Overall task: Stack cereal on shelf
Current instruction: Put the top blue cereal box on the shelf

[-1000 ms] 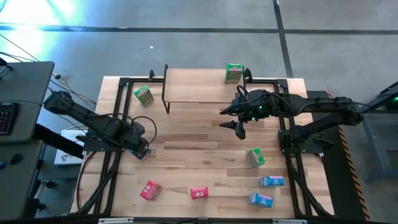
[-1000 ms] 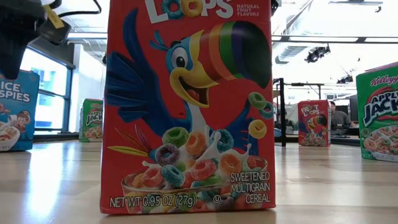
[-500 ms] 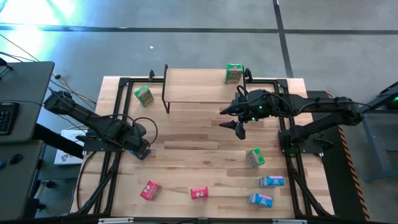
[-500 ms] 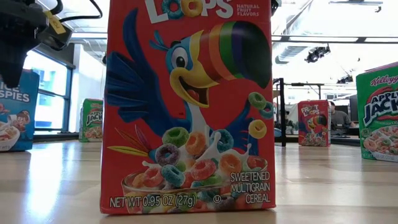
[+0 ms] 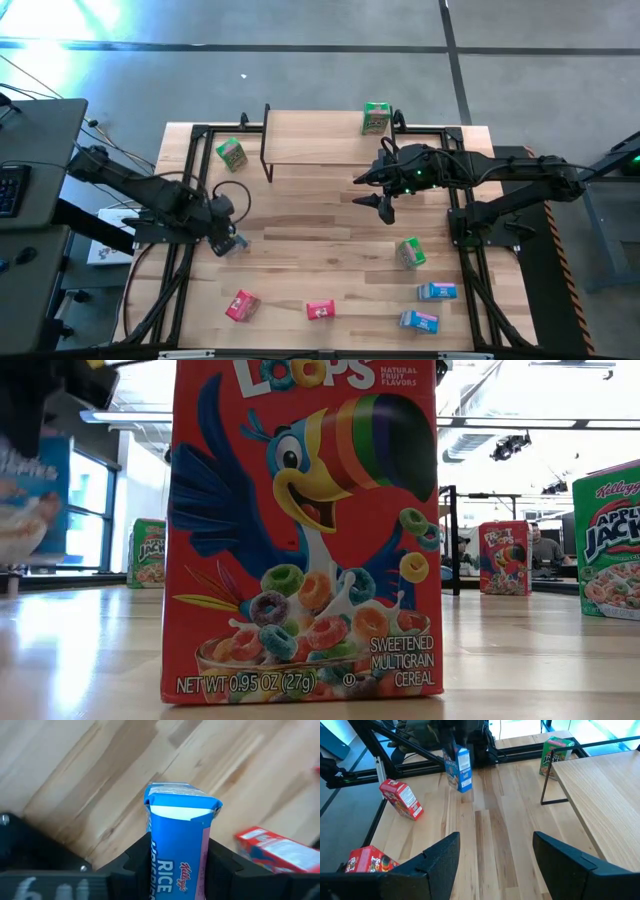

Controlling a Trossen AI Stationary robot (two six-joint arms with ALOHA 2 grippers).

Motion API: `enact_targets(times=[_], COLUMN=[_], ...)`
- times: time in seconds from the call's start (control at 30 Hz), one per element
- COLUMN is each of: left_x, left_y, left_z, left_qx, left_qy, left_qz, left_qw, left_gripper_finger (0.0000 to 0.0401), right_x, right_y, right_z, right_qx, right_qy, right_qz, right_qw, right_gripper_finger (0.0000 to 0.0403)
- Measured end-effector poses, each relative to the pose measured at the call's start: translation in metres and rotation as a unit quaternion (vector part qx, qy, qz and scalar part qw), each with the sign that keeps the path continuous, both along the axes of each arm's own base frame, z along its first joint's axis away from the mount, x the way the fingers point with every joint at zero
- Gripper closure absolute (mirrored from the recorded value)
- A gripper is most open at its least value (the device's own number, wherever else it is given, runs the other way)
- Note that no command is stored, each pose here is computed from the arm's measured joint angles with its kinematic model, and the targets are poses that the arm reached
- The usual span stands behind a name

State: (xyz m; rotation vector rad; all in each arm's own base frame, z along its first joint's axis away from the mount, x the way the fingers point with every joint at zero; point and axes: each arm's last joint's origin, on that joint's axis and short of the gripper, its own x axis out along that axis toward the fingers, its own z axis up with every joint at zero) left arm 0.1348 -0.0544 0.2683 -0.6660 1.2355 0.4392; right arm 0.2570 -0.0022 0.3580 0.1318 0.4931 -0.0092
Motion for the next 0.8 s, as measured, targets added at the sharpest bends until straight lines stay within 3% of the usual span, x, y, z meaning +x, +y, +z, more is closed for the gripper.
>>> enact_targets(times=[0.27, 0.8], left_x=[0.005, 0.007], left_y=[0.016, 0.069], left_z=[0.044, 0.106], left_qx=[0.041, 0.173], left_qy=[-0.071, -0.124], left_qz=[-0.053, -0.089], left_qw=[0.995, 0.973], left_gripper_finger=[0.0281, 0.0281], right_x=[0.0, 0.0], right_y=[0.0, 0.0], right_z=[0.0, 0.0], right_qx=[0.0, 0.0], right_qy=[0.0, 0.0], right_qz=[0.0, 0.0], right_qw=[1.0, 1.0], right_gripper_finger=[0.0159, 0.0159])
